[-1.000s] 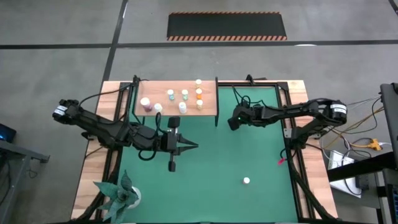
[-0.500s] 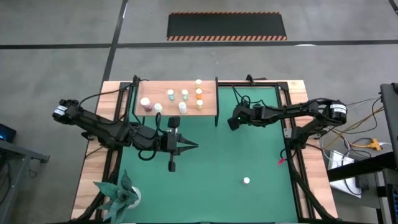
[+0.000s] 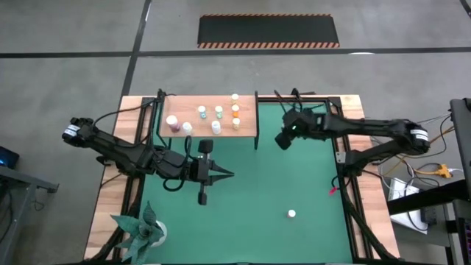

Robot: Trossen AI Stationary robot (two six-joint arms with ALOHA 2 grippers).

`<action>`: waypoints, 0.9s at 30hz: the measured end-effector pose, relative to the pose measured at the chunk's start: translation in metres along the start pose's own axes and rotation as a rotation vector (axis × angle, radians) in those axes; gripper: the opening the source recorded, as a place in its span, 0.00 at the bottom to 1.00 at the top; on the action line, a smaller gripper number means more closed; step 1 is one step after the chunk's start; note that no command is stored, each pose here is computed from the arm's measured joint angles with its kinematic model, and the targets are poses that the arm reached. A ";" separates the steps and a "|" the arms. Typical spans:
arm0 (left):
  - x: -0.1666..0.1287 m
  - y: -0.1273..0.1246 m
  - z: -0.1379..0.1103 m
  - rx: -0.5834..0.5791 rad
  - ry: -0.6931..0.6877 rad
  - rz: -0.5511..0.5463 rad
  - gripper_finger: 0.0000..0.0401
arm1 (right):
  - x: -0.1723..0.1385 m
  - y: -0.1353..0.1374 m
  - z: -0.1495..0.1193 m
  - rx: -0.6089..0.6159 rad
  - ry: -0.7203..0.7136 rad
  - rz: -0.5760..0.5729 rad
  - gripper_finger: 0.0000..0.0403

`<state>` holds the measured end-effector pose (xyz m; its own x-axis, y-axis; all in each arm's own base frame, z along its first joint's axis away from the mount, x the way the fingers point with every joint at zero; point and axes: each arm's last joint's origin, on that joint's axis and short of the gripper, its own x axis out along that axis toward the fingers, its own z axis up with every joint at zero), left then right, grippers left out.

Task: Pick and place medicine bottles onto shelf by color
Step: Put the top small pink pill bottle on the shelf

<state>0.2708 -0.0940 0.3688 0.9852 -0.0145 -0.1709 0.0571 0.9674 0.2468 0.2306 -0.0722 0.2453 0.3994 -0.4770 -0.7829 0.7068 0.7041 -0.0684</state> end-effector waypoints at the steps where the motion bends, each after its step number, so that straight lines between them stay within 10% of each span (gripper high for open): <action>1: 0.000 0.000 0.000 0.000 -0.001 0.000 0.00 | -0.012 -0.001 0.008 -0.032 -0.019 0.037 0.26; 12: 0.000 0.000 0.000 0.000 0.000 0.000 0.00 | -0.107 0.002 0.074 -0.386 -0.276 0.506 0.25; 27: 0.000 0.000 0.000 0.001 -0.001 0.000 0.00 | -0.040 0.042 0.098 -0.628 -0.287 0.552 0.25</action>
<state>0.2707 -0.0940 0.3687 0.9853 -0.0146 -0.1704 0.0571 0.9672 0.2474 0.3016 -0.0755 0.3346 0.7798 -0.0379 -0.6249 -0.0476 0.9917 -0.1196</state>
